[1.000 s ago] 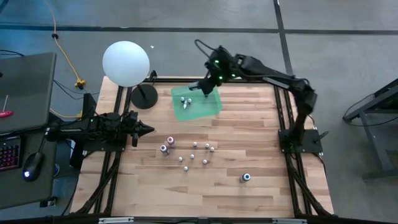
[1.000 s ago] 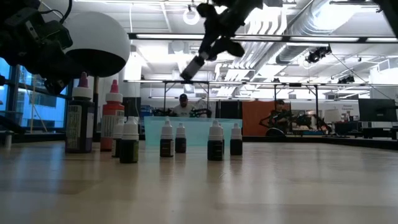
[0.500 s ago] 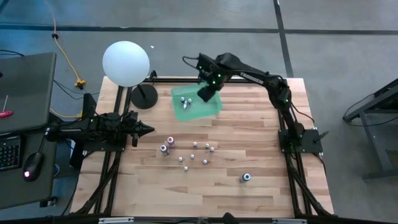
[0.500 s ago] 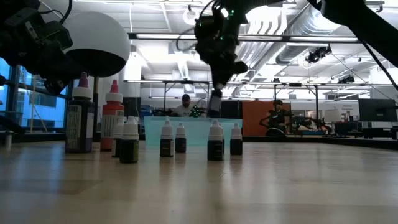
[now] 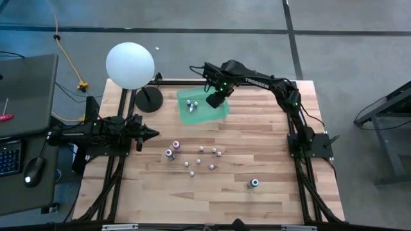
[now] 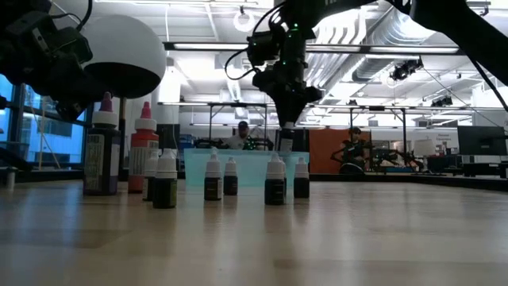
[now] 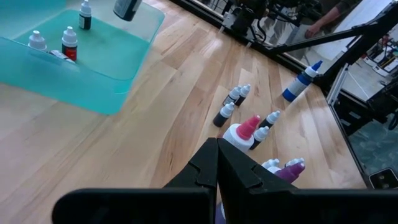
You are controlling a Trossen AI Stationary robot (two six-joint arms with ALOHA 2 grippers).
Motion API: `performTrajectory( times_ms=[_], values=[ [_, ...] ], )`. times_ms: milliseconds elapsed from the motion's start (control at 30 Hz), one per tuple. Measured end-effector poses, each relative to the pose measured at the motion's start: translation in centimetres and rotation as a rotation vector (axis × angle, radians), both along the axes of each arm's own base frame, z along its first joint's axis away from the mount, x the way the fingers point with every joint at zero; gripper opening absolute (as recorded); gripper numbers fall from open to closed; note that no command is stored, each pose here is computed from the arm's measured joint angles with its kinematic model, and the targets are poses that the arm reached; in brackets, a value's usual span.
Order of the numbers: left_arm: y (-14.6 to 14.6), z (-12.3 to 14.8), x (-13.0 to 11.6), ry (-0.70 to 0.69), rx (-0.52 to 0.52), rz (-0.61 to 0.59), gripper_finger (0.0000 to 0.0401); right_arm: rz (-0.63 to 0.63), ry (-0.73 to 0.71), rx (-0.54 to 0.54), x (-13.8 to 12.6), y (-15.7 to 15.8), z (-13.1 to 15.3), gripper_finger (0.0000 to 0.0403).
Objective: Pick & Place food coloring
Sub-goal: Put the large black dye bottles in the green bin
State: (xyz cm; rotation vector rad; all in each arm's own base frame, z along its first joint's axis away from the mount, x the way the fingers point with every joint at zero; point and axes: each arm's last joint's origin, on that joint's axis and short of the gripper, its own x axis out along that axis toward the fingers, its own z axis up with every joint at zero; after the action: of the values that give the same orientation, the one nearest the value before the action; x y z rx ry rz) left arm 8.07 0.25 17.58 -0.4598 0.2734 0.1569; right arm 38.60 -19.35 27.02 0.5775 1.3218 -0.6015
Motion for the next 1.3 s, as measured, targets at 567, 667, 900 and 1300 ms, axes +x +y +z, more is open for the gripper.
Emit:
performTrajectory(
  times_ms=[567, 667, 900, 1300],
  values=[
    [0.0, 0.0, 0.0, 0.000, 0.000, 0.001, 0.0000, -0.075, 0.028, 0.050, -0.2, 0.5, -0.1, 0.0111],
    [0.0, 0.0, 0.0, 0.001, 0.000, 0.001, 0.0000, -0.087, 0.024, 0.058, -0.2, 0.6, -0.1, 0.0111],
    [0.0, 0.0, 0.0, 0.000, 0.000, 0.001, 0.0000, -0.093, 0.018, 0.061, -0.1, 0.7, -0.1, 0.0112],
    [0.0, 0.0, 0.0, 0.000, 0.000, 0.001, 0.0000, -0.107, 0.045, 0.125, 0.7, 0.8, -1.9, 0.0112]
  ],
)
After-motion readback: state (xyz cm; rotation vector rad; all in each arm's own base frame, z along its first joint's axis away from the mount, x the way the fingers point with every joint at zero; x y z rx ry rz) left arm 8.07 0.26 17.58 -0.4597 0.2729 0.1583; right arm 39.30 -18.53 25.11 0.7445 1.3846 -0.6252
